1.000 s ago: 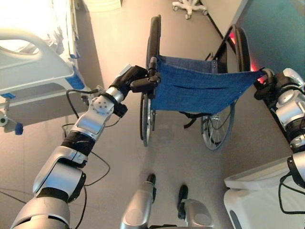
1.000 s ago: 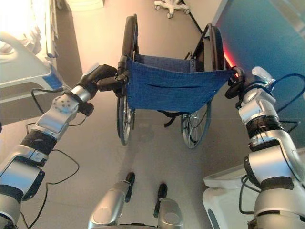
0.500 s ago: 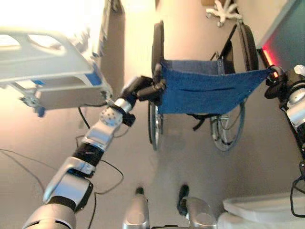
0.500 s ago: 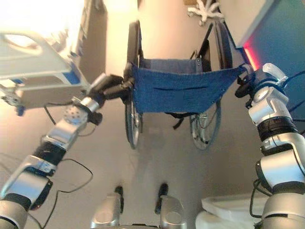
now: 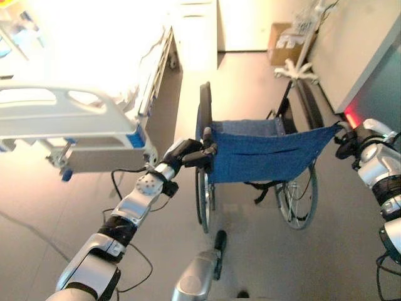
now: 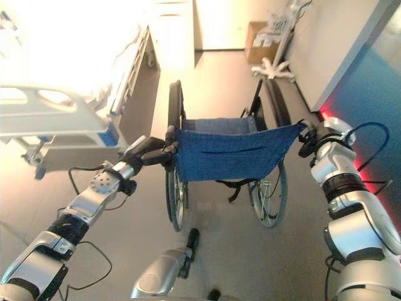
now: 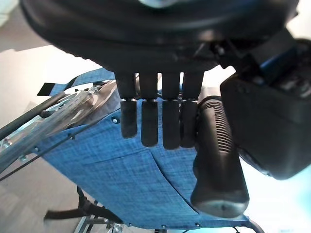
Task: Push the wheelchair next to the bed
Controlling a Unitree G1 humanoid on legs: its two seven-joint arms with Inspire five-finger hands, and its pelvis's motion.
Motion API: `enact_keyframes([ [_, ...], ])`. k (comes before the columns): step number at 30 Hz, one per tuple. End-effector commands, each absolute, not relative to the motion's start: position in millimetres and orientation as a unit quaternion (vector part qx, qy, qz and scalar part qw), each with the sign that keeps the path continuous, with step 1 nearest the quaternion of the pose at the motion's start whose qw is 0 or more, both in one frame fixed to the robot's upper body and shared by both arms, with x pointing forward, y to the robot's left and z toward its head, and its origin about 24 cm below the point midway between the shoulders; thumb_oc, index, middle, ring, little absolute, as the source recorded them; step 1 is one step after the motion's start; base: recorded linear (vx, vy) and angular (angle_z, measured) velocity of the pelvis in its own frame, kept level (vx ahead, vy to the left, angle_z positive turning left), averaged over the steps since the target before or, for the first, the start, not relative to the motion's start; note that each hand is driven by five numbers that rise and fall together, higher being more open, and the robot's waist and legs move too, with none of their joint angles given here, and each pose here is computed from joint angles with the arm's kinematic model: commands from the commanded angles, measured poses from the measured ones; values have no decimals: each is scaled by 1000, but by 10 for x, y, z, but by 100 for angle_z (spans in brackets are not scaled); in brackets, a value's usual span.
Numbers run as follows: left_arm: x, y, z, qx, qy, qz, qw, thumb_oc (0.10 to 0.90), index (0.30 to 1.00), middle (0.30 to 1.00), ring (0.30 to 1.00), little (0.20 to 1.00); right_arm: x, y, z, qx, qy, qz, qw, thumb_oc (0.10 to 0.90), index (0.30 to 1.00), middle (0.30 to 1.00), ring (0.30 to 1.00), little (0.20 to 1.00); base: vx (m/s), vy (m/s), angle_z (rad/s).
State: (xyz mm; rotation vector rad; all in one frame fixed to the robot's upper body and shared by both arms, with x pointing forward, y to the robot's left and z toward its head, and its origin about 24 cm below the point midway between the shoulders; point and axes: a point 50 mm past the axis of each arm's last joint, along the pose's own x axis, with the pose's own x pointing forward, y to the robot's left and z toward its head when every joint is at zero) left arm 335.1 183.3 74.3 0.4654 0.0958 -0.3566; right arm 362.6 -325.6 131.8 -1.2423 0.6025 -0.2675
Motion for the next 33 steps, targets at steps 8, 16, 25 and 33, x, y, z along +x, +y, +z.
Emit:
enact_keyframes([
  [8, 3503, 1996, 768, 321, 74, -145, 933, 400, 300, 300, 300, 300, 4003, -1983, 1629, -602, 8, 101, 792, 400, 300, 300, 300, 300, 234, -44, 3],
  [16, 3765, 1887, 1238, 318, 21, -132, 939, 400, 300, 300, 300, 300, 4075, -1952, 1921, -605, -24, 67, 793, 400, 300, 300, 300, 300, 120, -226, 19],
  [25, 3908, 1821, 1691, 319, -26, -108, 941, 400, 300, 300, 300, 300, 4100, -1903, 2321, -610, -58, 29, 790, 400, 300, 300, 300, 300, 284, -489, 70],
  [33, 3717, 1822, 1151, 285, 28, -103, 953, 400, 300, 300, 300, 300, 4009, -2075, 2180, -615, -18, 54, 787, 400, 300, 300, 300, 300, 502, -442, 61],
])
